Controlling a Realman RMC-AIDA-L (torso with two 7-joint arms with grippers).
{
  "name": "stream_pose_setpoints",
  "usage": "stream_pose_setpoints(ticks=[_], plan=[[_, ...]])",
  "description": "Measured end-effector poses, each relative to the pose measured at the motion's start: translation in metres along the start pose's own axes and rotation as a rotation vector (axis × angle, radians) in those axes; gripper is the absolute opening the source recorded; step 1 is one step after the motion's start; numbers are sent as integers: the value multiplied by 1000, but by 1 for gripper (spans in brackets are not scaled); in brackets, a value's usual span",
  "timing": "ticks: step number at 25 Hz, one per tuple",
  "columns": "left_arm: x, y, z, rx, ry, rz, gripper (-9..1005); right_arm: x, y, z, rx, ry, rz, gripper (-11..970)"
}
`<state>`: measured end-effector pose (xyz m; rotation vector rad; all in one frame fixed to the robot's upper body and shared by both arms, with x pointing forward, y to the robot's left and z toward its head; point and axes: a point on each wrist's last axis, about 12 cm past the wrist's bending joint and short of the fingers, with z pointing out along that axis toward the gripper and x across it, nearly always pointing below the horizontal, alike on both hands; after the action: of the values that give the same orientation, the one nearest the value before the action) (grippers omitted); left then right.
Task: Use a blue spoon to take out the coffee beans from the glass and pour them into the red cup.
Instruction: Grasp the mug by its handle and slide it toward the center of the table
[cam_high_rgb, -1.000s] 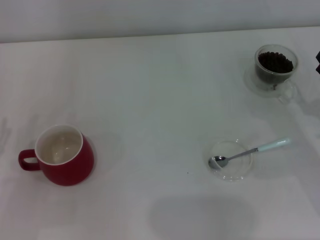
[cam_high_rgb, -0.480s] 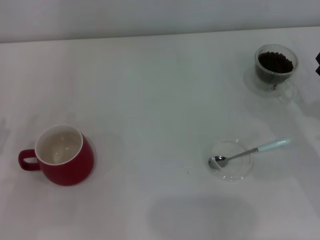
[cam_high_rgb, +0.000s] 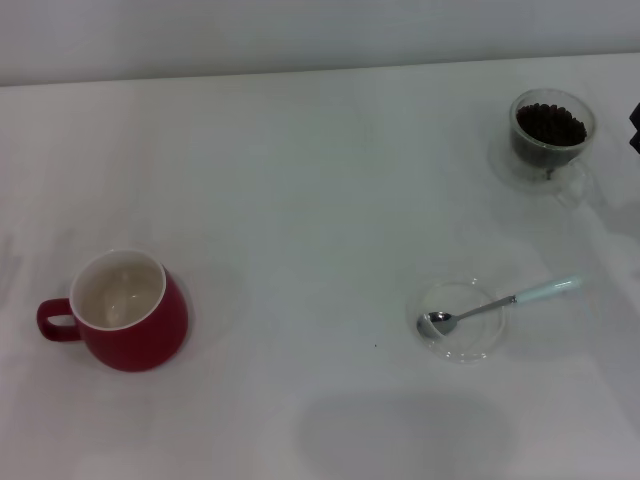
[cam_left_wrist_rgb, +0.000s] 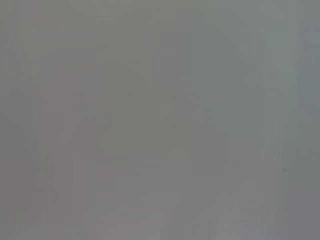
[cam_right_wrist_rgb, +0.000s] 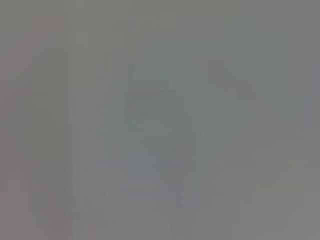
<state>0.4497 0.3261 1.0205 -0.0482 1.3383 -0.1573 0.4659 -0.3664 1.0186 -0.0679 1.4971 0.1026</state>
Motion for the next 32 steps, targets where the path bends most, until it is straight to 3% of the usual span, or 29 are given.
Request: stream_pose_setpoints(ticks=[8, 14, 25, 32], plan=[[8, 0, -2, -19, 63, -8, 876, 1, 1, 1, -1, 5, 0, 865], [17, 1, -20, -33, 144, -12, 876, 3, 1, 1, 1, 23, 1, 866], [37, -20, -36, 49, 299, -57, 876, 4, 3, 4, -13, 36, -4, 866], [40, -28, -65, 57, 341, -90, 876, 6, 1, 1, -4, 50, -3, 866]])
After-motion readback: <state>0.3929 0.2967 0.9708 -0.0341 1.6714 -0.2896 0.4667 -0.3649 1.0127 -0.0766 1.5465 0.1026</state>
